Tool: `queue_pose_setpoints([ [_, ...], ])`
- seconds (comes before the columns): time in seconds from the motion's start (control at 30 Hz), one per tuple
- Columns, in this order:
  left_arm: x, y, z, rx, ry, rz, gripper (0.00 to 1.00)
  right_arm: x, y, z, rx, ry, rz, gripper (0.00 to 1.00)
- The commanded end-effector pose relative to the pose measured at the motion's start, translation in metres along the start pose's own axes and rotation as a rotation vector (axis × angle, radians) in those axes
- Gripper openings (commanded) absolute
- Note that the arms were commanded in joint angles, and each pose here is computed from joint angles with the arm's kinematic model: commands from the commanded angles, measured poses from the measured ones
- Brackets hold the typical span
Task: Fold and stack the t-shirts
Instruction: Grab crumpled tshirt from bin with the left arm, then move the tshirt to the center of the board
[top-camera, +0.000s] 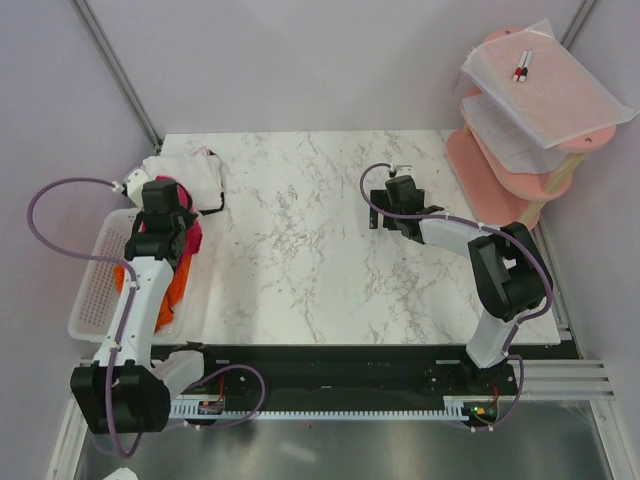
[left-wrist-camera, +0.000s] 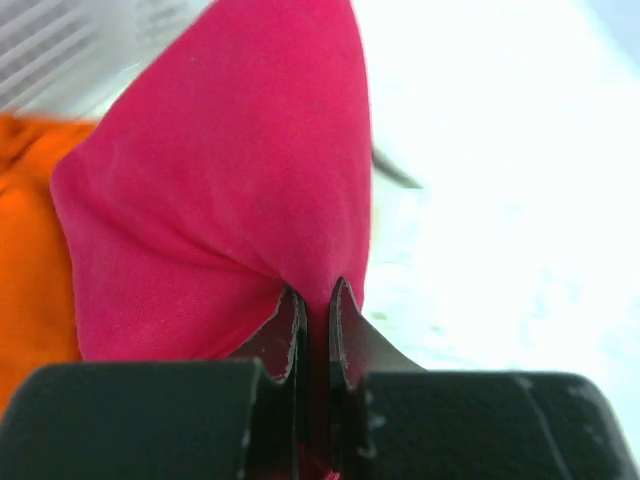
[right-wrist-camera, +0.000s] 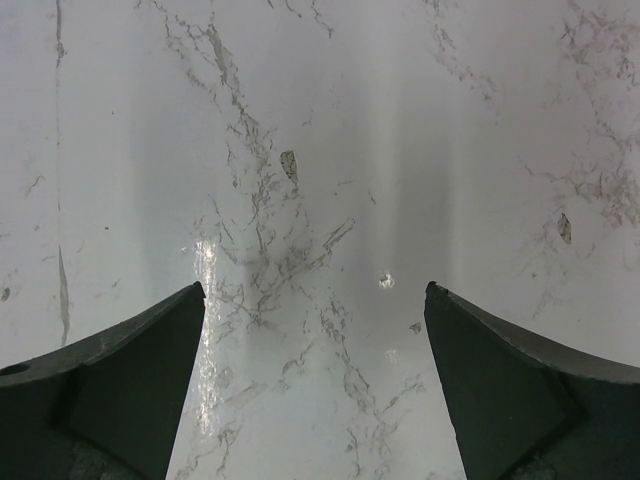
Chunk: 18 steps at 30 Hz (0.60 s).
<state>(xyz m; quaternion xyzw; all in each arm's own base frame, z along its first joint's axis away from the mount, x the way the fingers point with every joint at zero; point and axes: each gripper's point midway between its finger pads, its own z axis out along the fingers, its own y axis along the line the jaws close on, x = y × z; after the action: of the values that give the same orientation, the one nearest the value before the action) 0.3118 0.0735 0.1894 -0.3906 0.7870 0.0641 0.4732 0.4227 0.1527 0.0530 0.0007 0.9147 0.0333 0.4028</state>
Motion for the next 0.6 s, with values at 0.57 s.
queue_pose_setpoints([
  [0.57, 0.18, -0.294, -0.077, 0.853, 0.4, 0.51, 0.02, -0.031, -0.001, -0.016, 0.016, -0.091, 0.05, 0.98],
])
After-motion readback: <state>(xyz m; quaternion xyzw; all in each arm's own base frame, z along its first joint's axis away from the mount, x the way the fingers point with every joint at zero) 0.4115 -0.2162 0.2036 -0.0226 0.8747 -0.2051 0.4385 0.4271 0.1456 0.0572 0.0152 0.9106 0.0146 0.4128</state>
